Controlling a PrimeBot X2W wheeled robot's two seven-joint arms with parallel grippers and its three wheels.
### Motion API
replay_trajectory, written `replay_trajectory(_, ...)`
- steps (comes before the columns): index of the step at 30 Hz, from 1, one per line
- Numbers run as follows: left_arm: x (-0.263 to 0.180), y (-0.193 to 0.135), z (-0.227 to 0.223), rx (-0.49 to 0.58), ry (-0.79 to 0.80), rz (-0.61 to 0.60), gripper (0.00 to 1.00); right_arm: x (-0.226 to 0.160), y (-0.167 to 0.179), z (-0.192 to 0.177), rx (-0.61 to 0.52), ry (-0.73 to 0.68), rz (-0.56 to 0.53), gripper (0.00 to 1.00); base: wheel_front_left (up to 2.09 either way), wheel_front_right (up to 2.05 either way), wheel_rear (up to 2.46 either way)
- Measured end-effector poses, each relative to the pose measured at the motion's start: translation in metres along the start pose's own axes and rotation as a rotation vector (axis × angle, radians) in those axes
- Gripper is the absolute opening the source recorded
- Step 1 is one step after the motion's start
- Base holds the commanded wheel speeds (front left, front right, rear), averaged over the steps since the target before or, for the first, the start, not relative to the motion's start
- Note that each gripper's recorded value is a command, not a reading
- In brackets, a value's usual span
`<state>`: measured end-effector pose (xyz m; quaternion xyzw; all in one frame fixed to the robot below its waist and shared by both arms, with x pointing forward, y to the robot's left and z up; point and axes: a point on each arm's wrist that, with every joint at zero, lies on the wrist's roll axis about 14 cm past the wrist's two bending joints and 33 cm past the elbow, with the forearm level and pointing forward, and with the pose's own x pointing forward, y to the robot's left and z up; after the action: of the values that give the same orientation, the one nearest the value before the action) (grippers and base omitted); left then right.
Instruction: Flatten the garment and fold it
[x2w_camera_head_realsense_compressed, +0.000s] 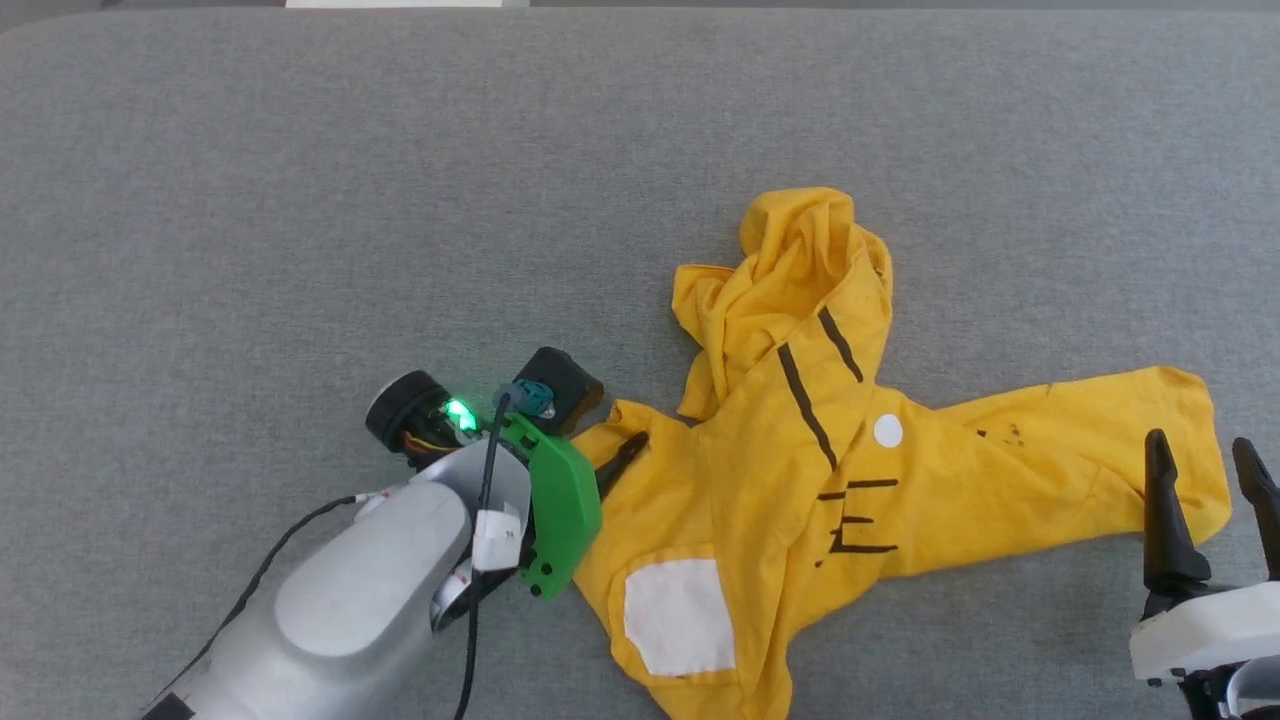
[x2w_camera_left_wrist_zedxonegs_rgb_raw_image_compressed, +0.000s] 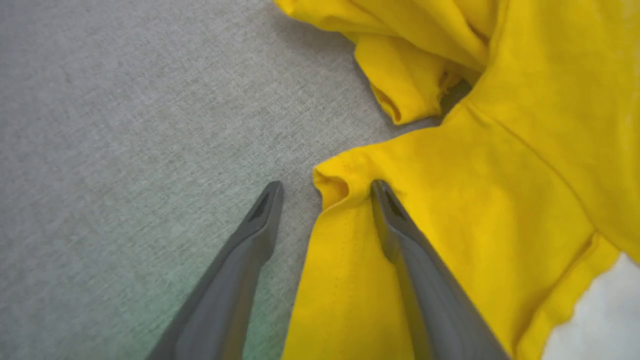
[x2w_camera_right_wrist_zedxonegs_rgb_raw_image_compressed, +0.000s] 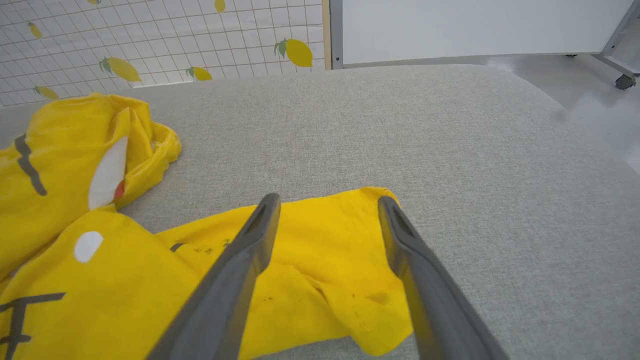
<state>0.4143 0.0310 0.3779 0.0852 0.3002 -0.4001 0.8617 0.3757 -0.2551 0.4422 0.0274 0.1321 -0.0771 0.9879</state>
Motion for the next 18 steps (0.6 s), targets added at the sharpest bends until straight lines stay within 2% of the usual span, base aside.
replay_trajectory(4, 0.000, -0.008, 0.004, -0.005, -0.018, -0.026, 0.00, -0.003, -0.002, 0.000, 0.004, -0.001, -0.005, 1.00, 0.00, 0.00, 0.00)
replay_trajectory(7, -0.006, 0.004, 0.013, -0.029, -0.072, 0.017, 0.00, -0.004, -0.002, 0.003, 0.009, -0.010, -0.004, 1.00, 0.00, 0.00, 0.00)
replay_trajectory(13, -0.032, 0.076, 0.065, -0.033, -0.259, 0.256, 0.00, -0.003, 0.001, 0.003, 0.017, -0.014, 0.004, 1.00, 0.00, 0.00, 0.00)
replay_trajectory(18, -0.040, 0.122, 0.077, -0.062, -0.283, 0.399, 0.00, 0.000, 0.004, -0.005, 0.016, 0.010, 0.011, 1.00, 0.00, 0.00, 0.00)
